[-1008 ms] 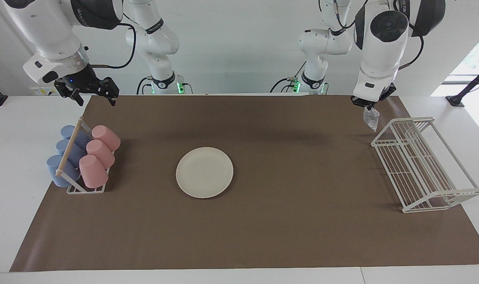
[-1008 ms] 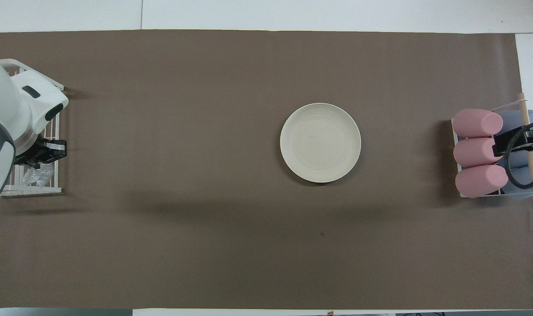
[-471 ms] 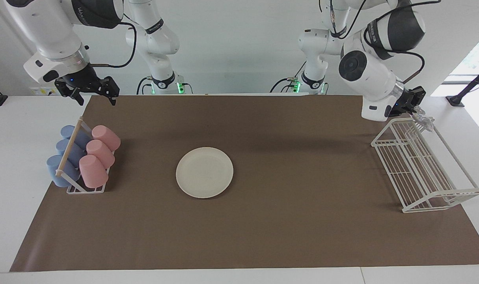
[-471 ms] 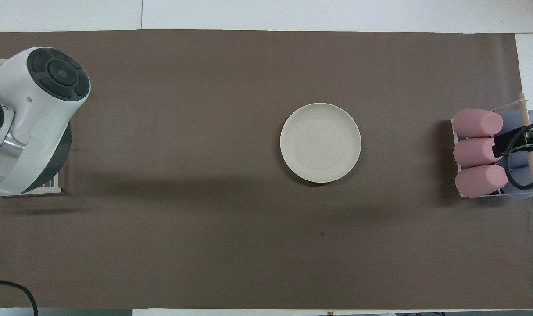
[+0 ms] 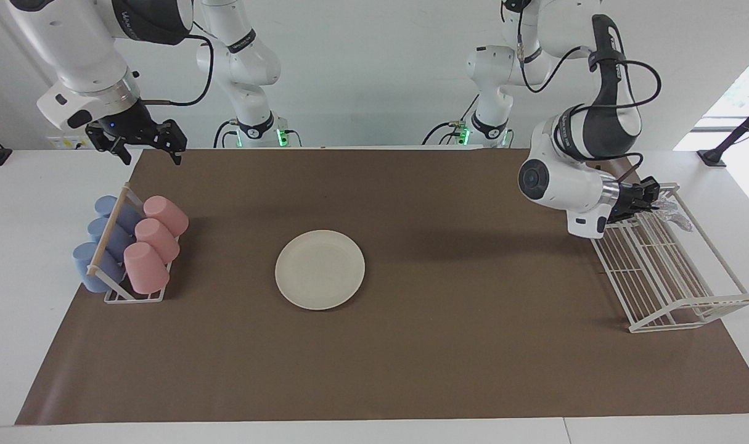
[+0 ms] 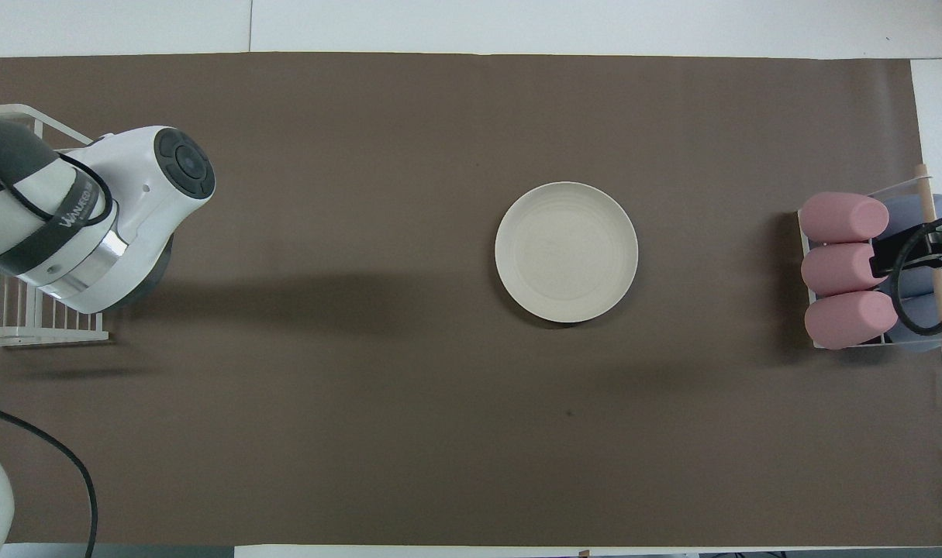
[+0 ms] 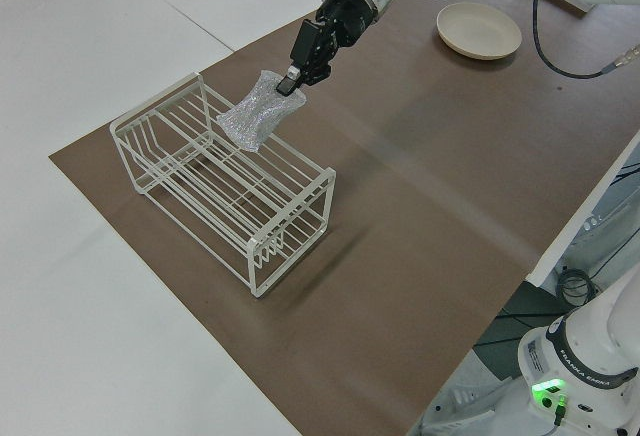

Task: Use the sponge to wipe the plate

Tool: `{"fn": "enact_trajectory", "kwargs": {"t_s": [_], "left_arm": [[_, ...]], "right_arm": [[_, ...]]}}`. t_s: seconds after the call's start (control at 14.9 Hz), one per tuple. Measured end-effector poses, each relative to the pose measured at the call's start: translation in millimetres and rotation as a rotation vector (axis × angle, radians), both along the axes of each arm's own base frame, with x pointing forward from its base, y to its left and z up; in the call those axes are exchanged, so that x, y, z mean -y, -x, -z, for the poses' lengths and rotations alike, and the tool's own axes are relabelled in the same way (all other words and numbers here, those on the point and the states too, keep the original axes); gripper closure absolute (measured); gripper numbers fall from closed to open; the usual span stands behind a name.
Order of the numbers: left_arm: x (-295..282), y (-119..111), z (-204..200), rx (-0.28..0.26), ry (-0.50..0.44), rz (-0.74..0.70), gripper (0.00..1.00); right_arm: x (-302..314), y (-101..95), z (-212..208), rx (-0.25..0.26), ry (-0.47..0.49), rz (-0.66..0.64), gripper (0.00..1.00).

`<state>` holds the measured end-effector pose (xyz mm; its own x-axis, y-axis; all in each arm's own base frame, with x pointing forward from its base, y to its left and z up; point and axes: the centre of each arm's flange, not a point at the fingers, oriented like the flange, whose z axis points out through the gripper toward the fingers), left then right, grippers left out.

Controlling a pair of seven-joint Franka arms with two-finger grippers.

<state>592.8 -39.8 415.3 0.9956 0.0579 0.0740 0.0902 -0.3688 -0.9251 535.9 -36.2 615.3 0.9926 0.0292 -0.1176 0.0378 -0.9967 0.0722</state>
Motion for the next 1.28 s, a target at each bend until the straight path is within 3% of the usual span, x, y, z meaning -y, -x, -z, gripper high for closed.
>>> {"fn": "enact_trajectory", "kwargs": {"t_s": [0.2, 0.54, 0.67, 1.14, 1.21, 1.28], "left_arm": [[3, -5, 32, 0.013, -0.021, -0.011, 0.96], [8, -9, 31, 0.031, 0.005, 0.023, 0.96], [9, -10, 31, 0.035, 0.012, 0.031, 0.92], [5, -13, 31, 0.047, 0.04, 0.03, 0.1], [5, -14, 30, 0.051, 0.05, 0.027, 0.0], [6, -14, 29, 0.054, 0.066, 0.018, 0.0]], "right_arm": [[0, 0.0, 0, 0.0, 0.0, 0.0, 0.0], [0, 0.0, 0, 0.0, 0.0, 0.0, 0.0], [0, 0.0, 0, 0.0, 0.0, 0.0, 0.0], [0, 0.0, 0, 0.0, 0.0, 0.0, 0.0], [0, 0.0, 0, 0.0, 0.0, 0.0, 0.0], [0, 0.0, 0, 0.0, 0.0, 0.0, 0.0]]}}
